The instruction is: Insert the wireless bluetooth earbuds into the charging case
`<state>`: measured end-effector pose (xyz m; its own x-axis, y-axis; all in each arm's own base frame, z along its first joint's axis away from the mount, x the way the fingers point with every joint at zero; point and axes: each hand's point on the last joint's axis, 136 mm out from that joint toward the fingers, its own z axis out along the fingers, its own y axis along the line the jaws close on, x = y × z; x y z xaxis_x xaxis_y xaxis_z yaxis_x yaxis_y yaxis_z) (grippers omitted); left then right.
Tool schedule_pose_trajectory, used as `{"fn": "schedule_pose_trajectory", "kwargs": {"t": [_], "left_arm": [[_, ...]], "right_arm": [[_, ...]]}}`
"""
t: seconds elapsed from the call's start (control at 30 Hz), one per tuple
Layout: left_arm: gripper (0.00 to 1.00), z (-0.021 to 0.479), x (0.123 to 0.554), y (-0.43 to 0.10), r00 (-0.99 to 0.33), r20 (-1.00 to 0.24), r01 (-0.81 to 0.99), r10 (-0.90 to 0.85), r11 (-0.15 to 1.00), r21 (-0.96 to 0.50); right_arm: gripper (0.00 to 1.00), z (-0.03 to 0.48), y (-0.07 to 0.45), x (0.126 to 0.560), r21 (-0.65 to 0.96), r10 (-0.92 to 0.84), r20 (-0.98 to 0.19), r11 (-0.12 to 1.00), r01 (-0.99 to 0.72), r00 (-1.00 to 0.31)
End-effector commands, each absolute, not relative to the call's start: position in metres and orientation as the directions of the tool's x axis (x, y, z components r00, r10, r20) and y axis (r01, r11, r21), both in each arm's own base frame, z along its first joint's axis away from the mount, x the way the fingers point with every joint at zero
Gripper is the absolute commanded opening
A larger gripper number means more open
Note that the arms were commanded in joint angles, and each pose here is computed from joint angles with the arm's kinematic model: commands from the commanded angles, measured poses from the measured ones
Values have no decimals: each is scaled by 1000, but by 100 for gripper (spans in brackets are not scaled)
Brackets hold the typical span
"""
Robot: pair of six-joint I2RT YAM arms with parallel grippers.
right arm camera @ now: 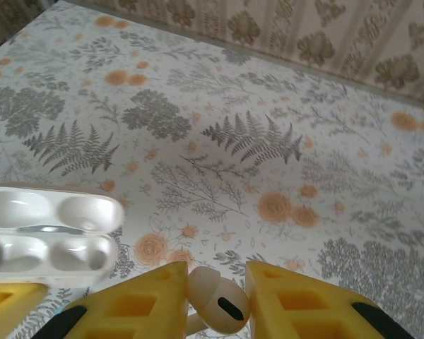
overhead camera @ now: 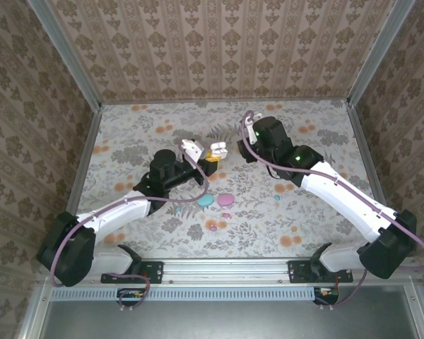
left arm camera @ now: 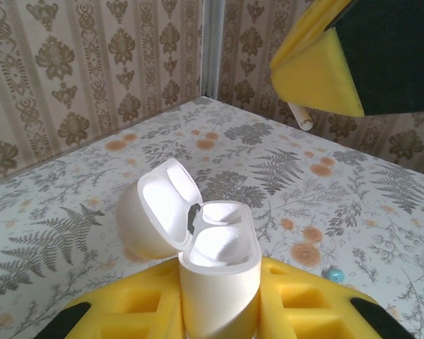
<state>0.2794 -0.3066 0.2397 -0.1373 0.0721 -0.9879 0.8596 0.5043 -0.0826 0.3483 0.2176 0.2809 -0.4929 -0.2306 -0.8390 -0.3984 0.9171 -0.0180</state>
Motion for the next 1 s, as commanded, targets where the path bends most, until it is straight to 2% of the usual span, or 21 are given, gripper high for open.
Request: {"fn": "schedule_pose_trajectory", "kwargs": {"t": [0.0,0.43,0.97], "left_arm": [[26,271,276,-316,-84,-996,885,2,461,-74],[26,288,268,-322,-68,-997,901,-27,428,-73],[26,296,265,-322,-59,-997,904,-47,421,-73]], "right_arm": [[28,305,227,350,-79,-280,-871,891,-446,-405],[28,312,256,341,-19,-269,-887,835,-550,-376],[28,305,253,354,-90,-304,-883,856,-509,-356]]}}
